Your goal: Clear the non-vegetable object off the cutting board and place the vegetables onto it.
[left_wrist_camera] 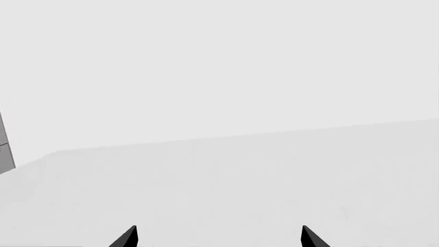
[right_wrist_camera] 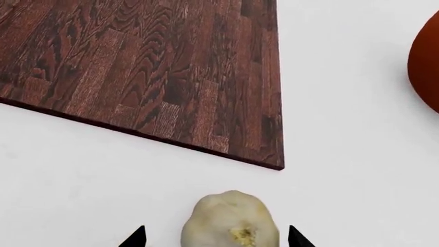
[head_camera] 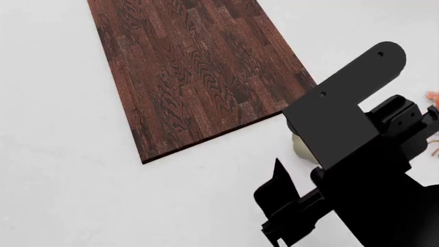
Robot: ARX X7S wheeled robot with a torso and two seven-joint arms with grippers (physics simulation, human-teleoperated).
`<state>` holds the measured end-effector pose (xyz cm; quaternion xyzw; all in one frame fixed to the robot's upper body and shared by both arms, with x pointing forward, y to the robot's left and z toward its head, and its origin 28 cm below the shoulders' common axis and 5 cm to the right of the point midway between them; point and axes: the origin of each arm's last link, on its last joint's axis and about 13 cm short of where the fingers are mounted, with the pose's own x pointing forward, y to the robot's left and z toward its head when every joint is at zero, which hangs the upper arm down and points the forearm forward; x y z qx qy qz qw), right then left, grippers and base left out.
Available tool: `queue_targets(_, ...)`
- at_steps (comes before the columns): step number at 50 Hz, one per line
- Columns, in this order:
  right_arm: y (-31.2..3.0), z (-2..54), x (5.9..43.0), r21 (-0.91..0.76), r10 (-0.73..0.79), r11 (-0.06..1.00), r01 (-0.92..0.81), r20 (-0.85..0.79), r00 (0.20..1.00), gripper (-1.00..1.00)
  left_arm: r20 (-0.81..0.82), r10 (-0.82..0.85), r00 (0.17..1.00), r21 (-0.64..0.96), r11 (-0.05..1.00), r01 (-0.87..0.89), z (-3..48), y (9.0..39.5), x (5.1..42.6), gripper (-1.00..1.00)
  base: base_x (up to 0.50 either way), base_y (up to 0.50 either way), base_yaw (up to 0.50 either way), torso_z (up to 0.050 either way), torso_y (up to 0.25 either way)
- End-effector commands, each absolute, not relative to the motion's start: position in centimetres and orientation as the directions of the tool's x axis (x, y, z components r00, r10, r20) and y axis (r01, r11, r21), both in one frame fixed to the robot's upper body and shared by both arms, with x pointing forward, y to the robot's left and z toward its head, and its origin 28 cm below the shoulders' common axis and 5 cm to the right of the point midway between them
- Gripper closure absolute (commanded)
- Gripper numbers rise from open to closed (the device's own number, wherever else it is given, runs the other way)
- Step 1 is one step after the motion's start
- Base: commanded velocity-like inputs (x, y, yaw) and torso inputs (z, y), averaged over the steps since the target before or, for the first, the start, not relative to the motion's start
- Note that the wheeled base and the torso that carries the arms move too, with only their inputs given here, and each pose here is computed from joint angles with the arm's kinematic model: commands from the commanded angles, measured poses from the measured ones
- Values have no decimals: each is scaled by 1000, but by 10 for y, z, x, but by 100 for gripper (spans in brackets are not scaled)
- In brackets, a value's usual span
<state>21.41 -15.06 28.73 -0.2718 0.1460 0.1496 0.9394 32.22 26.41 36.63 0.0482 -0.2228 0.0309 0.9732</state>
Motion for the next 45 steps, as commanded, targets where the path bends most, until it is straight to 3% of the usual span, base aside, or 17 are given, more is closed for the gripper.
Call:
queue_targets(1, -157, 275, 225, -469, 159, 815, -340, -384, 910, -100, 434, 36, 900, 84, 993, -80, 364, 263, 322, -100, 0, 0, 0, -10, 0)
queue_targets(23, -165, 265, 229, -446, 122, 838, -316, -411, 903, -100, 439, 40, 898, 78, 994, -82, 365, 265, 320, -100, 2, 0, 2, -1, -5)
queue_targets(24, -166, 265, 229, -446, 118, 839, -312, -410, 904, 100, 438, 40, 898, 79, 994, -82, 365, 265, 320, -100, 0, 0, 4, 0, -12)
queue_targets(45, -159, 296, 216, -479, 143, 822, -309, -351, 925, 100, 448, 34, 893, 74, 994, -75, 369, 264, 318, -100, 2, 0, 0, -1, -4)
